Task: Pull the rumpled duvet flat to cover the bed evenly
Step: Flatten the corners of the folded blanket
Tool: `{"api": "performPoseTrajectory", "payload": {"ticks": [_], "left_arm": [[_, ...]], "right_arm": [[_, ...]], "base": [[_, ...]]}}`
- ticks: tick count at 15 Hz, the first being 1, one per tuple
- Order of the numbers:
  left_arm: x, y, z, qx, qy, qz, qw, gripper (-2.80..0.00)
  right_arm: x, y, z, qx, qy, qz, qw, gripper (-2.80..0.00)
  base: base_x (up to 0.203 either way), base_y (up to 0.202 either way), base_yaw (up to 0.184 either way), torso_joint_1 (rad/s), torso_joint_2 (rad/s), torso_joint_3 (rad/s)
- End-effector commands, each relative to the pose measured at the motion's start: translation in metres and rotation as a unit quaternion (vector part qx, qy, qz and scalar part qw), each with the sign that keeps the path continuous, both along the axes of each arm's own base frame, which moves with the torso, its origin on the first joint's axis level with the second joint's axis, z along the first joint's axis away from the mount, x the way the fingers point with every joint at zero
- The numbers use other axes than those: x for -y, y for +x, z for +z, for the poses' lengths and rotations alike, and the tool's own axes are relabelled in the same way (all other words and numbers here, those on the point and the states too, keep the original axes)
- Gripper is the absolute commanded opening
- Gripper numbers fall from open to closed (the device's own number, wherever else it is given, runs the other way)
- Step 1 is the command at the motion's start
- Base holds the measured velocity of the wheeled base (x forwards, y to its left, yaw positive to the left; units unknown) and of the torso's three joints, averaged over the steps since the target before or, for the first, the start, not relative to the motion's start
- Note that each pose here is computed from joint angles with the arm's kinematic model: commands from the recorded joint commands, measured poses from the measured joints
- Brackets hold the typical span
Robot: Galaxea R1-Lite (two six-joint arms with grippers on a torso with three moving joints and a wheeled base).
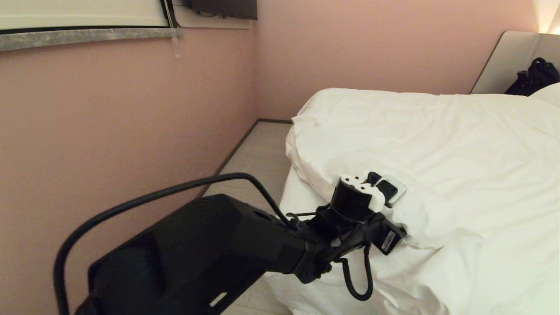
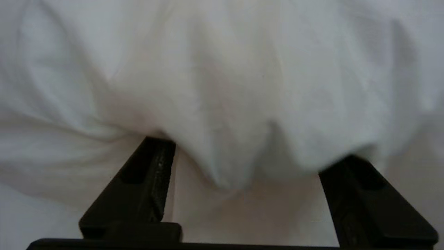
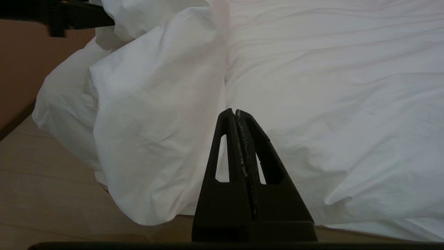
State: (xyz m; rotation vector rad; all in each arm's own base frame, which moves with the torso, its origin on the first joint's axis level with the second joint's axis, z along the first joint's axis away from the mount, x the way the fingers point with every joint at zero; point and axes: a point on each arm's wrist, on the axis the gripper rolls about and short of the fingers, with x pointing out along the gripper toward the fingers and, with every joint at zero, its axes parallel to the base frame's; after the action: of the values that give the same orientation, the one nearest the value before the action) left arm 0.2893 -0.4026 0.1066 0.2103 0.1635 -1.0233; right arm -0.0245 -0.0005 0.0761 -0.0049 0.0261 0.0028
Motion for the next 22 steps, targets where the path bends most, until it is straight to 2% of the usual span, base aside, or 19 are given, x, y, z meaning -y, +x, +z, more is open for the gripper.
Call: {"api": "performPoseTrajectory", "payload": {"ticks": [1, 4, 6, 7, 10, 13, 16, 22], "left_arm": [[-0.024, -0.012, 0.029, -0.01, -0.015, -0.005, 0.9998, 0.0], [-0.068, -0.023, 0.042, -0.06, -0.019, -0.013, 0.9979, 0.0], [-0.115, -0.005, 0.045, -0.086, -0.024, 0.001, 0.9961, 0.0], [-0.134, 0.006, 0.044, -0.094, -0.025, 0.015, 0.9952, -2.8], [-0.187, 0.039, 0.031, -0.125, -0.026, 0.044, 0.9909, -2.8], [-0.219, 0.053, 0.007, -0.156, -0.017, 0.03, 0.9871, -2.8], [-0.225, 0.065, -0.011, -0.164, -0.007, 0.019, 0.9862, -2.8], [-0.212, 0.087, -0.043, -0.146, -0.003, 0.016, 0.9891, -2.8]], "right_arm": [[0.0, 0.0, 0.0, -0.001, 0.0, 0.0, 1.0, -2.8], [0.0, 0.0, 0.0, -0.001, 0.0, 0.0, 1.0, -2.8], [0.0, 0.0, 0.0, -0.001, 0.0, 0.0, 1.0, -2.8], [0.0, 0.0, 0.0, -0.001, 0.0, 0.0, 1.0, -2.8], [0.0, 0.0, 0.0, -0.001, 0.0, 0.0, 1.0, -2.8], [0.0, 0.0, 0.0, -0.001, 0.0, 0.0, 1.0, -2.8], [0.0, 0.0, 0.0, -0.001, 0.0, 0.0, 1.0, -2.8], [0.0, 0.0, 0.0, -0.001, 0.0, 0.0, 1.0, -2.8]], "base": [[0.0, 0.0, 0.0, 0.0, 0.0, 0.0], [0.0, 0.0, 0.0, 0.0, 0.0, 0.0], [0.0, 0.0, 0.0, 0.0, 0.0, 0.0], [0.0, 0.0, 0.0, 0.0, 0.0, 0.0], [0.0, 0.0, 0.0, 0.0, 0.0, 0.0], [0.0, 0.0, 0.0, 0.0, 0.0, 0.0], [0.0, 0.0, 0.0, 0.0, 0.0, 0.0], [0.0, 0.0, 0.0, 0.0, 0.0, 0.0]]}}
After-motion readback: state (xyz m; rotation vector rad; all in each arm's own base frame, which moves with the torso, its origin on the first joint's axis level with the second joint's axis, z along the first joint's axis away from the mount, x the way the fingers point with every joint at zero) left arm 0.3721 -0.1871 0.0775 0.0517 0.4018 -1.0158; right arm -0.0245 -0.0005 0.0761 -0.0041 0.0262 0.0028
